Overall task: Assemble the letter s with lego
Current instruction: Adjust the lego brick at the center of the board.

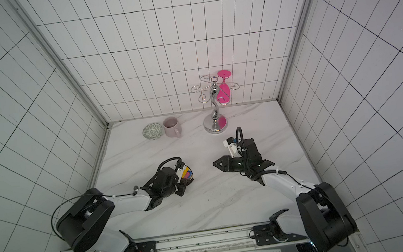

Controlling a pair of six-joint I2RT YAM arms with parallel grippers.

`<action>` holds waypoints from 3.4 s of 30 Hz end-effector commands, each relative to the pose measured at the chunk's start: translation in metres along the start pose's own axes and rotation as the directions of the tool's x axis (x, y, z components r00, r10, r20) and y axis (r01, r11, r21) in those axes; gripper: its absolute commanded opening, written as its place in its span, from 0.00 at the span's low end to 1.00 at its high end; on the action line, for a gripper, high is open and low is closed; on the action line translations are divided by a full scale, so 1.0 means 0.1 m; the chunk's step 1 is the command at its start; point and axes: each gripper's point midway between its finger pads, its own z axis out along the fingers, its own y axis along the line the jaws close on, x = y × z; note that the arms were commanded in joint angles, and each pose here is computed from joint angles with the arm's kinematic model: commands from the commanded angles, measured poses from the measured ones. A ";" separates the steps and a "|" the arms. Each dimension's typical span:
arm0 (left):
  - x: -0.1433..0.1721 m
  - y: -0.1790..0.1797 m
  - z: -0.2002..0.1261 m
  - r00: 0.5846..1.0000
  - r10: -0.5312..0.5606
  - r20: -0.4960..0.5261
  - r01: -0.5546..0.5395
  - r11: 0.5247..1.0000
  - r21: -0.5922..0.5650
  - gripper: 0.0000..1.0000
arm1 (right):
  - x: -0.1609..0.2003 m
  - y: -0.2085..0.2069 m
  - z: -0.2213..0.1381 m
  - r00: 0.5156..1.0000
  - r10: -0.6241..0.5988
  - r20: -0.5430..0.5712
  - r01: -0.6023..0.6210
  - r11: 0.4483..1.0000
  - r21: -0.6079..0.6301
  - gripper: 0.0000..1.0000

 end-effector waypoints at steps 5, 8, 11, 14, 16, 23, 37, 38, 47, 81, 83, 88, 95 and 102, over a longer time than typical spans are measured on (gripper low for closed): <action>-0.16 -0.04 -0.04 1.000 0.006 0.026 -0.006 1.000 0.015 0.24 | -0.13 0.09 -0.03 0.999 -0.018 0.030 0.019 0.999 -0.028 0.31; -0.17 -0.08 -0.04 1.000 0.002 0.020 -0.002 0.999 0.042 0.21 | -0.13 0.09 -0.04 0.999 -0.019 0.032 0.020 0.999 -0.028 0.30; -0.18 -0.14 -0.06 1.000 -0.010 0.017 0.009 0.997 0.079 0.20 | -0.14 0.10 -0.05 0.999 -0.021 0.035 0.022 0.999 -0.029 0.30; -0.21 -0.19 -0.09 0.999 -0.029 0.018 0.026 0.992 0.120 0.20 | -0.14 0.11 -0.05 0.999 -0.022 0.038 0.023 0.999 -0.029 0.30; -0.24 -0.26 -0.12 0.999 -0.041 0.019 0.037 0.986 0.164 0.20 | -0.14 0.11 -0.06 0.999 -0.024 0.039 0.025 0.999 -0.030 0.30; -0.37 -0.54 -0.22 0.993 -0.113 -0.030 0.116 0.918 0.380 0.20 | -0.17 0.13 -0.08 0.999 -0.020 0.033 0.021 1.000 -0.023 0.30; -0.30 -0.69 -0.21 0.942 -0.222 -0.253 0.327 0.782 0.531 0.21 | -0.29 0.20 -0.11 1.000 -0.009 0.024 0.009 1.000 -0.019 0.29; -0.27 -0.69 -0.20 0.935 -0.231 -0.270 0.345 0.772 0.534 0.21 | -0.31 0.21 -0.11 1.000 -0.010 0.025 0.010 1.000 -0.019 0.29; -0.18 -0.64 -0.11 0.864 -0.304 -0.401 0.490 0.689 0.534 0.22 | -0.40 0.28 -0.12 1.000 -0.003 0.019 0.004 1.000 -0.021 0.29; -0.19 -0.33 0.03 0.630 -0.487 -0.604 0.771 0.483 0.415 0.27 | -0.53 0.38 -0.03 0.999 -0.007 -0.042 0.004 0.999 -0.052 0.28; -0.21 -0.32 0.03 0.631 -0.489 -0.602 0.771 0.482 0.416 0.27 | -0.54 0.39 -0.03 0.999 -0.007 -0.044 0.005 0.999 -0.053 0.28; -0.21 -0.29 0.05 0.599 -0.504 -0.623 0.795 0.469 0.385 0.27 | -0.54 0.38 -0.02 0.999 0.000 -0.049 -0.002 0.999 -0.054 0.28; -0.17 -0.25 0.08 0.533 -0.525 -0.663 0.836 0.446 0.320 0.31 | -0.53 0.38 -0.01 0.998 0.004 -0.057 -0.007 0.998 -0.057 0.28; -0.15 -0.22 0.15 0.475 -0.530 -0.702 0.868 0.411 0.277 0.33 | -0.52 0.38 -0.02 0.998 -0.003 -0.058 0.000 0.999 -0.054 0.28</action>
